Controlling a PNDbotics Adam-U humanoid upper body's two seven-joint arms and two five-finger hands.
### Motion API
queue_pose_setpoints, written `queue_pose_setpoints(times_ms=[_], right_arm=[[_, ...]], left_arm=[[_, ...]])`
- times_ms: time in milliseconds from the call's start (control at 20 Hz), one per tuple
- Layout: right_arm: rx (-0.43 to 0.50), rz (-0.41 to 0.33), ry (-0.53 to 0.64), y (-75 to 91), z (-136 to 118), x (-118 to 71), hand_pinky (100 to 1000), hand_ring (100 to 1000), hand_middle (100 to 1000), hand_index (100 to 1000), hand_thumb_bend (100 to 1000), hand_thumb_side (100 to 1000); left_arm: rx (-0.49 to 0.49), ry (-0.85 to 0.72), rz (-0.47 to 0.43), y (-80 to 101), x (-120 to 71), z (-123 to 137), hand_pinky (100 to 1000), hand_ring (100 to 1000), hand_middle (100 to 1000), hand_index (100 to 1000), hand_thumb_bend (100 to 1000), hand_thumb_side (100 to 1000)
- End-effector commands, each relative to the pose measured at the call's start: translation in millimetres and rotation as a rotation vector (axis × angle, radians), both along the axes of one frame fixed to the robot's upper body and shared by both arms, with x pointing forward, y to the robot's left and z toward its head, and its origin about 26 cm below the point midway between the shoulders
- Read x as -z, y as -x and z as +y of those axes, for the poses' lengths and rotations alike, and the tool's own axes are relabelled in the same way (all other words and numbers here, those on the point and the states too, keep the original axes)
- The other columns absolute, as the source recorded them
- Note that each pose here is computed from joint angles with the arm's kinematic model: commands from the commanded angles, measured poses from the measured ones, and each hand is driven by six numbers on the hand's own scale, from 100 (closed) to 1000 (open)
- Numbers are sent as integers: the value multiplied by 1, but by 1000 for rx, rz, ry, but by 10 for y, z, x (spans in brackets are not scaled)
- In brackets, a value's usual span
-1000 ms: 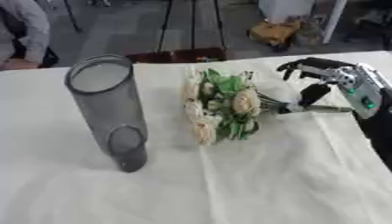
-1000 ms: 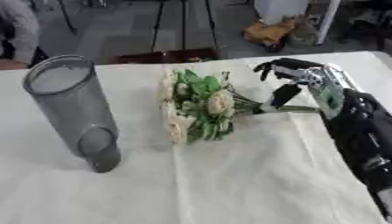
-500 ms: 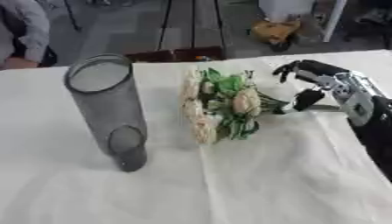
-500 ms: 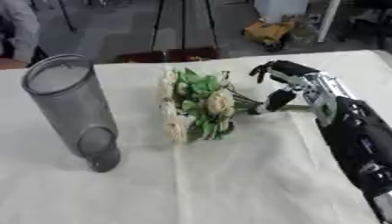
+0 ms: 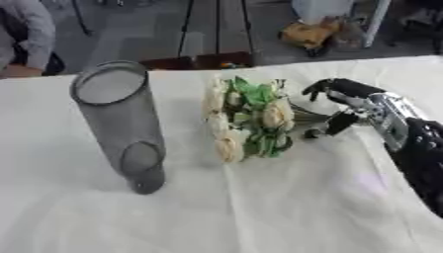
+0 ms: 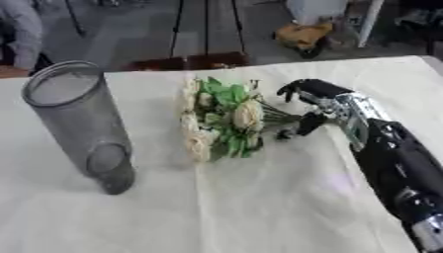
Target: Arrange flowers into the vase.
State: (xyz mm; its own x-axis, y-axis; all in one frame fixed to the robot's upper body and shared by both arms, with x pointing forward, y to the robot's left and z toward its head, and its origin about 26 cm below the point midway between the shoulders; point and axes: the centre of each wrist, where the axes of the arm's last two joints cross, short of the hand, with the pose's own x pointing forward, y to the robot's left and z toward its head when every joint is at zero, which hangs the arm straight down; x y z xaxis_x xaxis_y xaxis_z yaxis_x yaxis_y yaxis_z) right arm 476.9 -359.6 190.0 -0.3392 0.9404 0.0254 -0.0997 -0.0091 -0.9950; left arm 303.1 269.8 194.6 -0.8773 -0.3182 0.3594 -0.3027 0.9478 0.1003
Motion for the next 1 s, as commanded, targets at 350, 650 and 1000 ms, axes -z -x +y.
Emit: queue_pose_setpoints(times_ms=[350,650,1000], right_arm=[[0,-20,-11,-40,43,-20,784,976,671,895,650,345],[6,-44,-14,-36,26,-120,781,973,656,896,636,389],[24,-166,-39,11,75,-503,783,968,647,895,627,459]], left_arm=[[3,-12,-23,26,-70,13,543,666,861,905,100,1000],[3,-14,-21,27,-68,15,543,665,861,905,100,1000],[5,-14,-20,26,-67,11,543,666,862,904,100,1000]])
